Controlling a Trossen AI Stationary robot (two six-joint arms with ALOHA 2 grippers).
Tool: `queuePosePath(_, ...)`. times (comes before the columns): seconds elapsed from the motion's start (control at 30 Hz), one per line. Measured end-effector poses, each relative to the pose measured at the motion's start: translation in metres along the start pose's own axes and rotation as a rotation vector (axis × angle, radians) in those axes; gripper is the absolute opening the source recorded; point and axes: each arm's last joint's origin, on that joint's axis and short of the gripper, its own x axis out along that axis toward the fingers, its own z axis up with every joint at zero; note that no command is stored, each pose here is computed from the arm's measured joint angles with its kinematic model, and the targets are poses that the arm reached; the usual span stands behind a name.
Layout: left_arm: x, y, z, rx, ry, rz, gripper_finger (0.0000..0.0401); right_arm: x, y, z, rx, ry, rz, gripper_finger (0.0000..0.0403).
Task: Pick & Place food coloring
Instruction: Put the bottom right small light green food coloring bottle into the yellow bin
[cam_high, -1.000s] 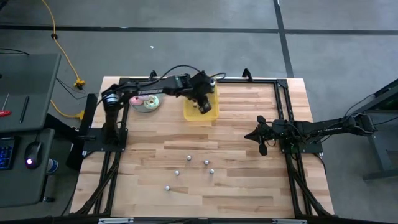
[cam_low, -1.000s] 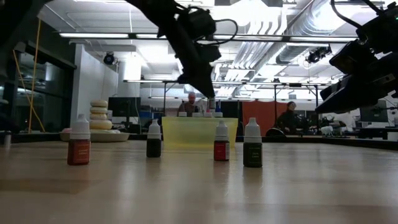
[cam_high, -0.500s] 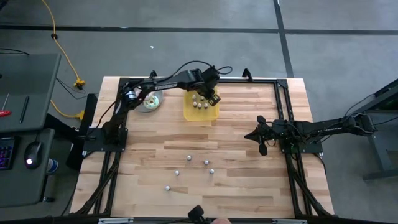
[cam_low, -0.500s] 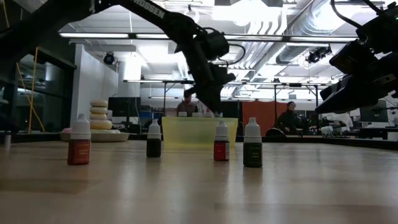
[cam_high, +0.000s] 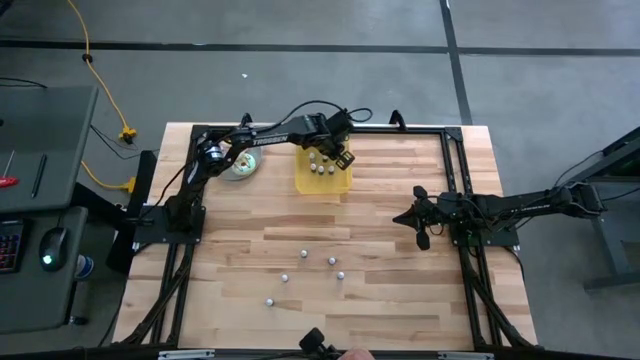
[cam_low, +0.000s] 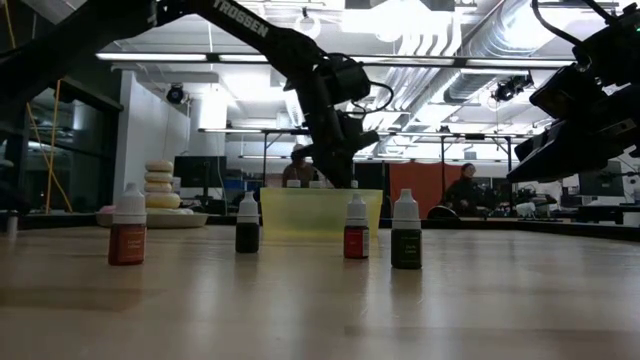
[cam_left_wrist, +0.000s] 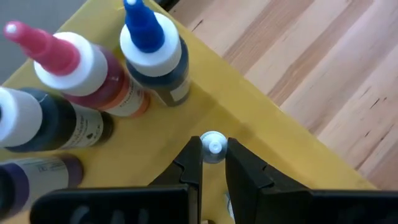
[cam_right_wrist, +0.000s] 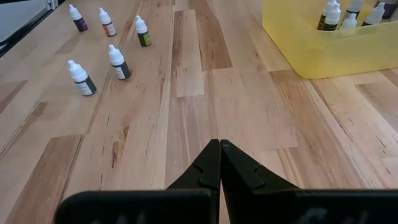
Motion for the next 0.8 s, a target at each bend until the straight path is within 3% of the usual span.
queuePosePath(0.17, 0.0001, 0.0, -0.0002, -0.05, 0.001, 0.001, 0.0035, 0.0, 0.0001, 0.0, 0.0, 0.0, 0.001, 0.0)
queuePosePath(0.8, 0.0084, 0.0004, -0.0087, -0.069, 0.014, 0.022, 0.0035, 0.0, 0.0, 0.0, 0.0, 0.0, 0.0, 0.0)
